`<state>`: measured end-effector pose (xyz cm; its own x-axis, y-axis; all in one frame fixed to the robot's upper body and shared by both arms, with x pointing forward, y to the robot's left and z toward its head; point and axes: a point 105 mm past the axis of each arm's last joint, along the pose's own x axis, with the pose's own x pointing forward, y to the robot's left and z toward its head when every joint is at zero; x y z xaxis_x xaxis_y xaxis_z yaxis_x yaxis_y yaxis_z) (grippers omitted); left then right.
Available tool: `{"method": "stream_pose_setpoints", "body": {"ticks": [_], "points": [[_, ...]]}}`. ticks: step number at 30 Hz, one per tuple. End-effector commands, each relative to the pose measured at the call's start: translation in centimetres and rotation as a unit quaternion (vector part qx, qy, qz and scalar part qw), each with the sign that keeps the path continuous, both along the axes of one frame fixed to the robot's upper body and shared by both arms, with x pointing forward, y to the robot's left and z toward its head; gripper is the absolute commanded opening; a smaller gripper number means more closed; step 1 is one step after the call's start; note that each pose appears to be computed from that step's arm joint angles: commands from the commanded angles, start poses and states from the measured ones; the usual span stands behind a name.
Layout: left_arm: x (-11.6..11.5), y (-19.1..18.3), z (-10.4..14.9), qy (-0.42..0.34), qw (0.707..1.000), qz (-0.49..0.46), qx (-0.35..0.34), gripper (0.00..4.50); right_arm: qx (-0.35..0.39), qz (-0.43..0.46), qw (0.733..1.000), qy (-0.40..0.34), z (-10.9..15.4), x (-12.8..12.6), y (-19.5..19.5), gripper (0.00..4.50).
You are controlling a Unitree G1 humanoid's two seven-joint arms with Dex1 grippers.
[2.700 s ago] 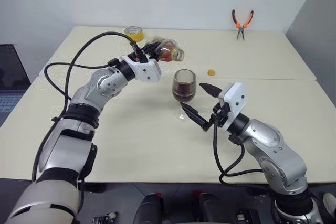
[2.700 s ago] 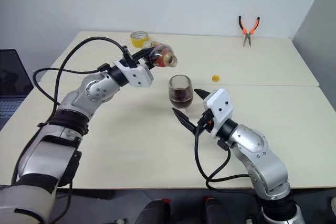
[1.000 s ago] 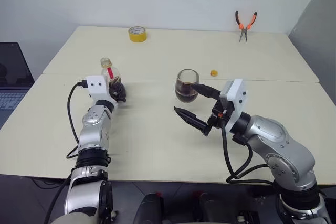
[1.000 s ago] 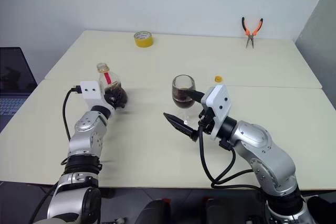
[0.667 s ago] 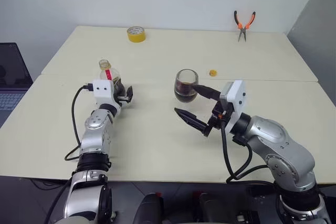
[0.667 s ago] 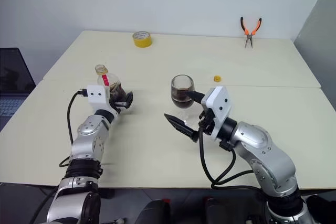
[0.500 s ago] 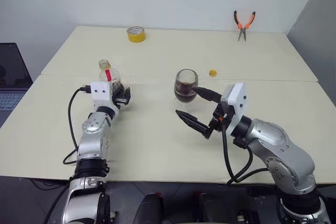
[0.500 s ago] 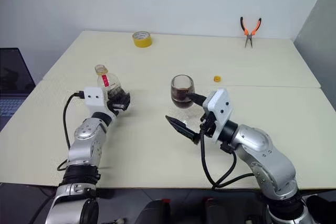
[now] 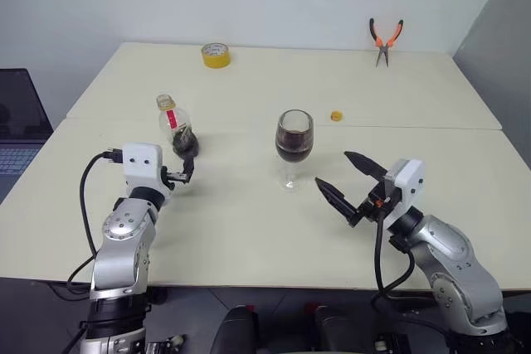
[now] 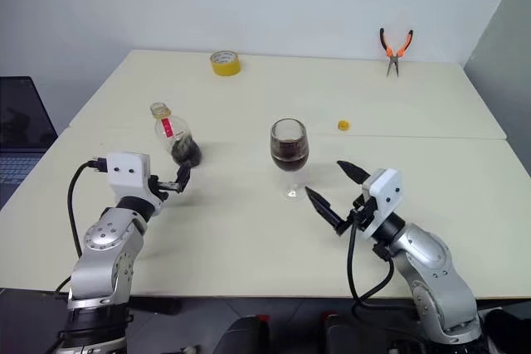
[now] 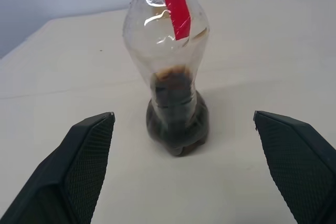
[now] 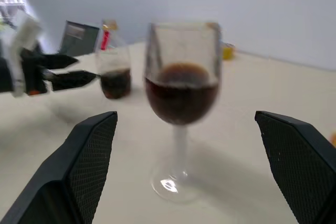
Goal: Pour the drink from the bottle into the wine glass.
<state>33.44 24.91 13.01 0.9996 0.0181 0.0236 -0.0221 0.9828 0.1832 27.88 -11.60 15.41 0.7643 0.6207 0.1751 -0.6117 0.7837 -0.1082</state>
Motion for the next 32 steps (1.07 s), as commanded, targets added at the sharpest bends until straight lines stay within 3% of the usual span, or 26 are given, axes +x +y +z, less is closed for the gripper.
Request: {"method": "stream_pose_setpoints", "body": {"ticks": [1,3,8,13,26,32], "points": [[-0.6,-0.2,1.3,-0.043,0.999,0.005,0.004,4.49,0.018,-0.065,0.997,-0.028,0.0,0.9,-2.2,4.50],[-0.6,-0.2,1.0,-0.039,0.999,0.012,0.000,4.49,0.024,-0.078,0.996,-0.027,-0.3,1.2,-2.6,4.50],[-1.0,-0.6,-1.0,-0.062,0.997,0.049,-0.014,4.49,0.031,-0.244,0.969,-0.014,-4.3,3.3,-7.5,4.50],[-0.8,-0.8,-1.4,-0.079,0.995,0.063,-0.006,4.49,0.038,-0.316,0.948,-0.008,-5.7,4.0,-9.9,4.50],[-0.3,-0.4,-2.0,-0.079,0.994,0.066,-0.019,4.49,0.054,-0.296,0.953,-0.013,-5.2,4.6,-9.5,4.50],[-0.2,-1.1,-1.9,-0.087,0.995,0.042,0.015,4.49,0.055,-0.292,0.955,-0.013,-5.2,4.7,-9.4,4.50]]}}
